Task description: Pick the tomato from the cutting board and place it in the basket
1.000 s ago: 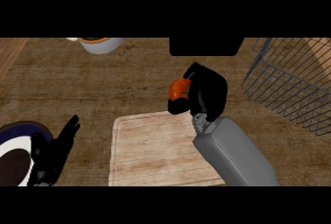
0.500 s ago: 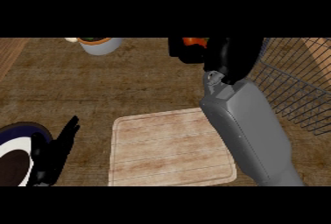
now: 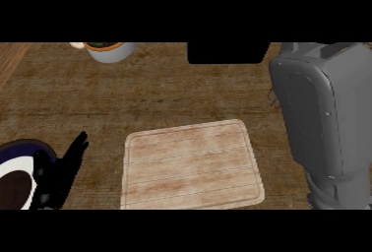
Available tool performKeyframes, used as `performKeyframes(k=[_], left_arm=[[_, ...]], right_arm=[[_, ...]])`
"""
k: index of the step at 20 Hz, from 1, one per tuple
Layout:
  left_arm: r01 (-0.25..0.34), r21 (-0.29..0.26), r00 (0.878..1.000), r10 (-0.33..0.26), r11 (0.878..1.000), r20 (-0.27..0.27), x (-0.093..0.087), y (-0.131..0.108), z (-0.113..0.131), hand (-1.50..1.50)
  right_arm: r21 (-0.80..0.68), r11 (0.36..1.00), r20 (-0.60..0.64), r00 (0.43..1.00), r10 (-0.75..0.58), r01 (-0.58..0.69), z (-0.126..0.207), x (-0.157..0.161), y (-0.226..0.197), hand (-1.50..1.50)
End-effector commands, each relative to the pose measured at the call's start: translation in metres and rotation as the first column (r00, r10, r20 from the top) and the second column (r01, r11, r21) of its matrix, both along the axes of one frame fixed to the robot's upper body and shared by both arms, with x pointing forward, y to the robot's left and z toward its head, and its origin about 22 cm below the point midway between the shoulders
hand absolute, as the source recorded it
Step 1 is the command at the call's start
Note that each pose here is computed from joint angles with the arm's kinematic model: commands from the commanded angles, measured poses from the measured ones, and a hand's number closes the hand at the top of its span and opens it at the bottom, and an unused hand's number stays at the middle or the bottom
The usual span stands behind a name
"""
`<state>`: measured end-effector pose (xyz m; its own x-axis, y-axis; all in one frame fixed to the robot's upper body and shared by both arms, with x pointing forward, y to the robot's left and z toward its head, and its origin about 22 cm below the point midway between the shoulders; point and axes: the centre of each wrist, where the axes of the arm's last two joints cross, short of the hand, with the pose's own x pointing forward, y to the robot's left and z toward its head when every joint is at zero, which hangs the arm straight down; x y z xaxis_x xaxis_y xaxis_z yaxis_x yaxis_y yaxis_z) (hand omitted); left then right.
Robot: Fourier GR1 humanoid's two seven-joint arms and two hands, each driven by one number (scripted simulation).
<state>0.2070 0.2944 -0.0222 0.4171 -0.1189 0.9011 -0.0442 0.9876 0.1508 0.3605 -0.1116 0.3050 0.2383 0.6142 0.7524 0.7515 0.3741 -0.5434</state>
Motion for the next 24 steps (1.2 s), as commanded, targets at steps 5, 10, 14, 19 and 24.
performKeyframes(k=[5, 10, 14, 19, 24], left_arm=[[-0.029, -0.006, 0.993, 0.028, 1.000, -0.115, -0.016, -0.018, -0.026, 0.00], [-0.016, -0.011, 0.991, 0.014, 1.000, -0.134, -0.009, -0.005, -0.030, 0.00], [-0.006, -0.020, 0.991, 0.003, 1.000, -0.131, -0.008, -0.005, -0.022, 0.00], [-0.029, -0.019, 0.992, 0.026, 0.999, -0.122, -0.010, -0.004, -0.024, 0.00], [-0.013, -0.010, 0.991, 0.012, 1.000, -0.132, -0.011, -0.012, -0.030, 0.00]], right_arm=[[0.090, 0.983, -0.121, 0.981, -0.149, 0.161, 0.013, 0.012, -0.054, 1.50], [0.046, 0.987, -0.141, 0.979, -0.144, 0.152, 0.016, 0.018, -0.104, 1.50], [0.066, 0.982, -0.163, 0.973, -0.166, 0.179, 0.001, 0.036, -0.103, 1.50], [0.177, 0.969, -0.129, 0.980, -0.151, 0.172, -0.032, 0.036, -0.139, 1.50], [0.289, 0.948, -0.076, 0.991, -0.114, 0.132, -0.066, 0.029, -0.152, 1.50]])
